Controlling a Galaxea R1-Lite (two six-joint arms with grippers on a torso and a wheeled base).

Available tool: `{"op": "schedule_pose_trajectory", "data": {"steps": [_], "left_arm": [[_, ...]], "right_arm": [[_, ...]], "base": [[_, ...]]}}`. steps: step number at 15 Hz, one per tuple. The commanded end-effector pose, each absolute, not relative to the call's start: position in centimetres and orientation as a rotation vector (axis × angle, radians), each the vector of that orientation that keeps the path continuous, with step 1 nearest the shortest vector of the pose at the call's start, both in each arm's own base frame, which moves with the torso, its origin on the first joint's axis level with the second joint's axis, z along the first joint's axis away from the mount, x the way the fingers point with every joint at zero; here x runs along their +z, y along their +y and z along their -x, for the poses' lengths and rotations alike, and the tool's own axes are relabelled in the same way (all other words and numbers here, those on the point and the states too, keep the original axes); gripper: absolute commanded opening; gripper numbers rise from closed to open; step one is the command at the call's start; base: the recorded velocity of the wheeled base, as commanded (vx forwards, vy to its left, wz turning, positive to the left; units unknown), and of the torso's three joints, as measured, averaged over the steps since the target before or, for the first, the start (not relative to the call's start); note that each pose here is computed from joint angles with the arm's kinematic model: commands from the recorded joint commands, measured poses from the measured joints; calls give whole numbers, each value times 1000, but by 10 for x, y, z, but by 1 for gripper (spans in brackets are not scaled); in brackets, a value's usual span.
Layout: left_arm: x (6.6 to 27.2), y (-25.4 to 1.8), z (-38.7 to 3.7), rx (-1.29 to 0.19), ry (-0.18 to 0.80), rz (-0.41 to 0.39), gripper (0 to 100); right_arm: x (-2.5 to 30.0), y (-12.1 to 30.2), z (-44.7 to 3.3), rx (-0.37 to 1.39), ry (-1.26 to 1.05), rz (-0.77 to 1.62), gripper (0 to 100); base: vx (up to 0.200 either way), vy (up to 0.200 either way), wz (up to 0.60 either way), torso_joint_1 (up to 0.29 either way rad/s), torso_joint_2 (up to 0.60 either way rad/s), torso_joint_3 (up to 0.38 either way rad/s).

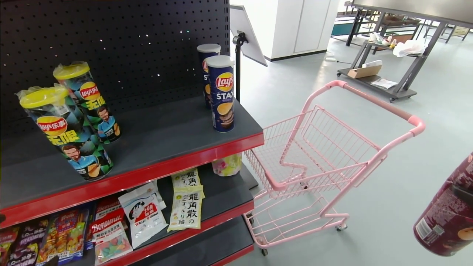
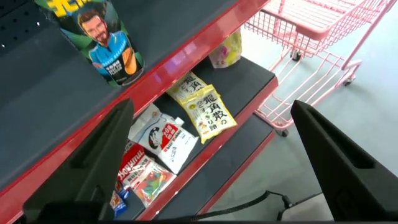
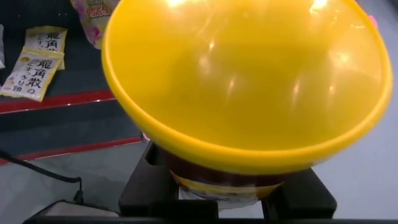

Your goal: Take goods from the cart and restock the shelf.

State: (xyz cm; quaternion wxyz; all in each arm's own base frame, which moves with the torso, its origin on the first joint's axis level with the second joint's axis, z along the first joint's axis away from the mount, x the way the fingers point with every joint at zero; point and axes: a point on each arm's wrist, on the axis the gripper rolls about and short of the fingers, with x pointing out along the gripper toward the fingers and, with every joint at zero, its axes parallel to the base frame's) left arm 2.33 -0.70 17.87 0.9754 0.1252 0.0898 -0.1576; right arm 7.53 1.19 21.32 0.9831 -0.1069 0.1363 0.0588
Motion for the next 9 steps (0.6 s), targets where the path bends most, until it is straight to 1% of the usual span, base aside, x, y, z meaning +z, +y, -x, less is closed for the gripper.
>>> {"op": "schedule_pose_trajectory", "data": {"steps": [1,4,6,9], "left_arm": [[179,-7,-24,-318,182,-253,100],[180,-7,-23,-319,177,-266,100],[182,-7,-24,-317,173,-271,100],[183,-7,-24,-318,173,-272,100]], "right_arm": [[214,12,-76,118,275,215,0],[213,12,-78,118,286,223,0],[214,12,-81,110,290,225,0],[215,11,-83,100,288,230,0]], "base": [[0,0,0,163,-373,-222],[0,0,0,160,-367,-202],[0,0,0,61,-158,-85],[0,0,600,14,-20,-12]]}}
